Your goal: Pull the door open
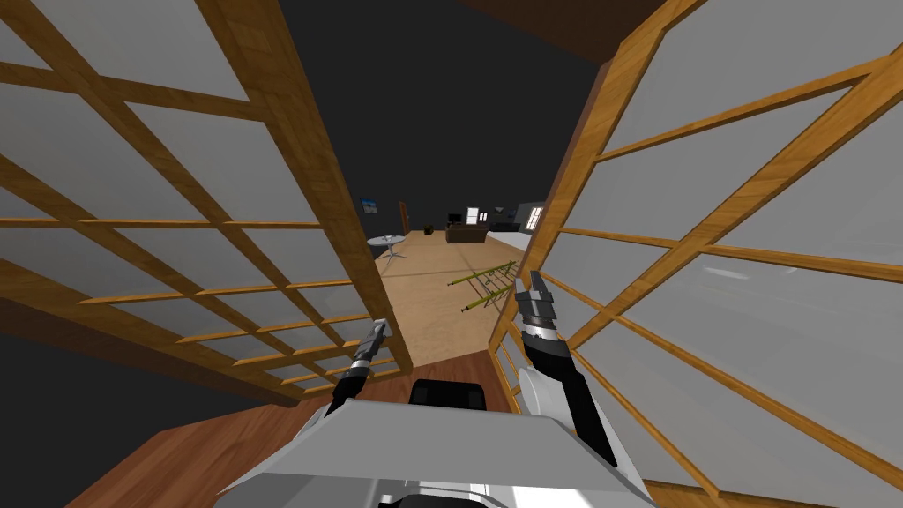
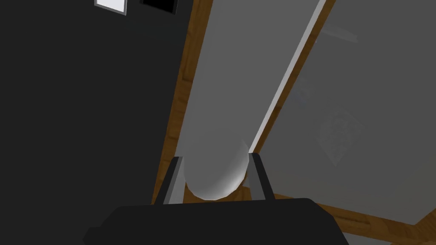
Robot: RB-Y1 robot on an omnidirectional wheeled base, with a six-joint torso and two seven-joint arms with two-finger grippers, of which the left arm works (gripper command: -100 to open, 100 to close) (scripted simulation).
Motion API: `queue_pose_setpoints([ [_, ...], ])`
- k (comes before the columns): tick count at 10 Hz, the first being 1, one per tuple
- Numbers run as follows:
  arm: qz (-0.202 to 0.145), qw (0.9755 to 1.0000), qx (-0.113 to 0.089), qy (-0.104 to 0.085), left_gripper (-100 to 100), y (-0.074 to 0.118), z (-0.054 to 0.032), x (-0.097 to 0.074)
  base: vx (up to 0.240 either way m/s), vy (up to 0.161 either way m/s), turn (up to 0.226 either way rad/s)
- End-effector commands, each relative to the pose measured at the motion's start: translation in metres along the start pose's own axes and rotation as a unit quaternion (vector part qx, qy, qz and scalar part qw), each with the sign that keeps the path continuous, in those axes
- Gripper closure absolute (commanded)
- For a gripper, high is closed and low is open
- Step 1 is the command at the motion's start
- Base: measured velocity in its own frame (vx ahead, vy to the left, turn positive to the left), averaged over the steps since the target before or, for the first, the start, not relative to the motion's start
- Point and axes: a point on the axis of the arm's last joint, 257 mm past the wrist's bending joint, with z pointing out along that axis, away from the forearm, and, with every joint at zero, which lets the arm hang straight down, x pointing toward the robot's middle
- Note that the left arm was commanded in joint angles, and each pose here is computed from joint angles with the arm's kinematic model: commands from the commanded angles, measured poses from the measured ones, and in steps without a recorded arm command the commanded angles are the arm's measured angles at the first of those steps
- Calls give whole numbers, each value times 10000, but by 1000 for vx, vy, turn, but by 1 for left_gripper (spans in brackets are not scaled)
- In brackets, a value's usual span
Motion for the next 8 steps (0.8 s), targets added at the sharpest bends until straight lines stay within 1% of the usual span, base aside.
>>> queue_pose_setpoints([
  [1,-304,9995,-2,-1,100,-14,1,11,-33,9,-47],
  [2,-329,9995,-2,-1,100,-14,1,11,-27,9,-16],
  [4,-704,9975,-8,-25,100,-17,13,0,-30,12,-33],
  [5,-750,9972,-8,-25,100,-17,13,0,-28,12,-25],
  [7,-1121,9937,-12,-48,100,-20,25,-10,-29,9,-32],
  [8,-1171,9931,-12,-48,100,-20,25,-10,-26,10,-23],
])
